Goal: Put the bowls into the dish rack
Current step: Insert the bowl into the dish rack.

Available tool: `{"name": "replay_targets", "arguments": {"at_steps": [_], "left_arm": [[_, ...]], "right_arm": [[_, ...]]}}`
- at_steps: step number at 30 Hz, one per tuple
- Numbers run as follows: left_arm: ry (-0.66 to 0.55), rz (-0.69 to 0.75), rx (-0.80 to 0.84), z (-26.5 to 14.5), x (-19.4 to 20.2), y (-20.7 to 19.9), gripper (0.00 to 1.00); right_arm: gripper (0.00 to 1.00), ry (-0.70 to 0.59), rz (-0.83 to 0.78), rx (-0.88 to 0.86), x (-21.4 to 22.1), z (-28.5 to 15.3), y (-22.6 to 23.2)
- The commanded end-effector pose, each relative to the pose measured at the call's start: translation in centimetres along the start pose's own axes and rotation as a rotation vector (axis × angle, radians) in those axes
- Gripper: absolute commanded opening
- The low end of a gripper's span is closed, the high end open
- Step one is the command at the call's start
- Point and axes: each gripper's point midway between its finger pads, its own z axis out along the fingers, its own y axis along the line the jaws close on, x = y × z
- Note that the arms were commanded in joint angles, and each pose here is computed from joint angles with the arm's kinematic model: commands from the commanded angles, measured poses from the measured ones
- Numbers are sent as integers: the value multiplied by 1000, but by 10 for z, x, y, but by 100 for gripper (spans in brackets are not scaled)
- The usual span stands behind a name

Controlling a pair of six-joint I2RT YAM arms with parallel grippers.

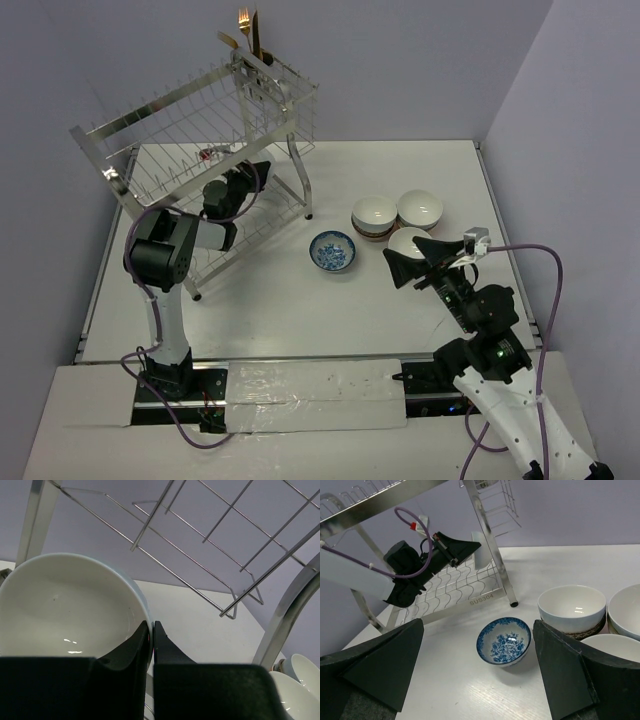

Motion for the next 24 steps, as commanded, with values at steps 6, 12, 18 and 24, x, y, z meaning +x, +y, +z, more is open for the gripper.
{"name": "replay_targets", "arguments": {"at_steps": [6, 12, 18, 24], "left_arm": [[-513, 123, 394, -16, -130, -87, 0], [-491, 117, 413, -12, -124, -82, 0], [-478, 103, 402, -9, -119, -72, 0], [-460, 85, 415, -3, -113, -65, 0]], "right_arm": [[97, -26, -23, -64, -6, 4, 11], [97, -14, -28, -87, -4, 6, 15], [97, -3, -33, -114, -2, 6, 20], [97, 2, -37, -135, -2, 5, 23]]}}
